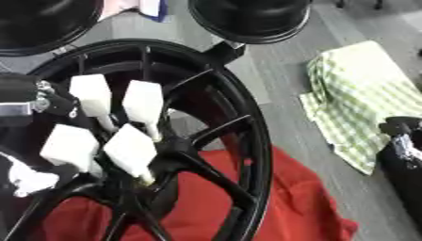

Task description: Pull the pin out of the wheel hub.

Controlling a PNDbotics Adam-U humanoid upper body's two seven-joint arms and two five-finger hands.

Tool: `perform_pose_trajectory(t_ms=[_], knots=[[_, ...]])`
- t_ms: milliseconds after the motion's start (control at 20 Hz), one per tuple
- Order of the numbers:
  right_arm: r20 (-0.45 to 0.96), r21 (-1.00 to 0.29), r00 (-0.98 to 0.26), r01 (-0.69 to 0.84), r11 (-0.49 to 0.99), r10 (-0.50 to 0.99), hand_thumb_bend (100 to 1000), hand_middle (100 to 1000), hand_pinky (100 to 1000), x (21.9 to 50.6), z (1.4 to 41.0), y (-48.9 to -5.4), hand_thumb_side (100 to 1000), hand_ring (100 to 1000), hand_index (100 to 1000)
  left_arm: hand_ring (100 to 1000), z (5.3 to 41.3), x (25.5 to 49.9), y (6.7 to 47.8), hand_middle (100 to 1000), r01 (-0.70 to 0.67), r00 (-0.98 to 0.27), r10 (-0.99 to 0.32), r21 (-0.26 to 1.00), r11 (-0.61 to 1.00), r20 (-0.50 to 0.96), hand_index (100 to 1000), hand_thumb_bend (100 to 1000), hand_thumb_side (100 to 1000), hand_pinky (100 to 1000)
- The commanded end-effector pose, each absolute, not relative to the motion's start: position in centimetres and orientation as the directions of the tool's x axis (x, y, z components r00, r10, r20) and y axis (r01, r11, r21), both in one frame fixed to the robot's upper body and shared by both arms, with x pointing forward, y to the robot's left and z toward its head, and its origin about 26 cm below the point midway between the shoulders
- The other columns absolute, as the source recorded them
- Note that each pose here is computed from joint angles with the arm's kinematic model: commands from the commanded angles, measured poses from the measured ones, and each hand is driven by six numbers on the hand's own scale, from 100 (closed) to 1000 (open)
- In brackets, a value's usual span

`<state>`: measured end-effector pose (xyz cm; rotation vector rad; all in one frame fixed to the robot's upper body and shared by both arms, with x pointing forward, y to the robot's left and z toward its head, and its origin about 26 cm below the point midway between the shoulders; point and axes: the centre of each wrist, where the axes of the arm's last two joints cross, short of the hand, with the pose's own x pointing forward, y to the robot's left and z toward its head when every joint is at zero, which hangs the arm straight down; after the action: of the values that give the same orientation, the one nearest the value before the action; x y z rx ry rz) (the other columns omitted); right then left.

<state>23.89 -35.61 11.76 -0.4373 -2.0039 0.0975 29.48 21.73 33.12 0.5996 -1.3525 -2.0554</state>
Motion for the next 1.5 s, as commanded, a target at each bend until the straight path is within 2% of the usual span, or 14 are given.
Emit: perform_pose_trajectory(t_ms=[50,250,500,700,850,1050,1350,1400,1500], knots=[[0.838,-0.263,-0.412,0.269,0.927,0.357,100,564,878,23.78,12.43,-35.62,482,767,688,690,33.86,29.15,21.79,690,0.208,-0.714,-0.694,0.919,-0.335,-0.092,794,308,365,710],[0.839,-0.26,-0.412,0.27,0.927,0.355,100,564,878,23.77,12.4,-35.62,484,767,688,668,33.86,29.15,21.76,656,0.193,-0.713,-0.693,0.921,-0.339,-0.106,762,315,330,696],[0.841,-0.259,-0.409,0.271,0.927,0.354,100,564,879,23.75,12.36,-35.62,487,767,689,642,33.83,29.16,21.65,626,0.177,-0.712,-0.696,0.935,-0.307,-0.094,717,255,372,682],[0.841,-0.258,-0.409,0.273,0.927,0.355,100,564,879,23.74,12.36,-35.63,487,768,689,628,33.85,29.15,21.6,615,0.177,-0.712,-0.697,0.941,-0.289,-0.08,682,234,371,674],[0.841,-0.256,-0.408,0.277,0.926,0.355,100,564,879,23.72,12.35,-35.66,487,768,689,612,33.85,29.15,21.62,598,0.175,-0.71,-0.699,0.94,-0.292,-0.085,607,209,347,662],[0.842,-0.255,-0.407,0.279,0.926,0.354,100,564,879,23.72,12.34,-35.66,488,768,689,597,34.01,29.13,21.62,585,0.161,-0.706,-0.702,0.945,-0.283,-0.091,513,100,308,648],[0.842,-0.255,-0.406,0.28,0.926,0.354,100,564,879,23.71,12.33,-35.67,489,768,689,593,34.11,29.11,21.68,581,0.145,-0.701,-0.707,0.954,-0.263,-0.089,494,100,305,645],[0.842,-0.255,-0.406,0.279,0.926,0.354,100,564,879,23.71,12.33,-35.67,487,768,689,583,34.2,29.1,21.71,571,0.139,-0.7,-0.708,0.955,-0.26,-0.091,458,100,237,636],[0.842,-0.255,-0.407,0.279,0.926,0.355,100,564,879,23.7,12.34,-35.69,487,768,689,580,34.47,29.05,21.8,568,0.122,-0.699,-0.709,0.961,-0.249,-0.094,445,100,223,634]])
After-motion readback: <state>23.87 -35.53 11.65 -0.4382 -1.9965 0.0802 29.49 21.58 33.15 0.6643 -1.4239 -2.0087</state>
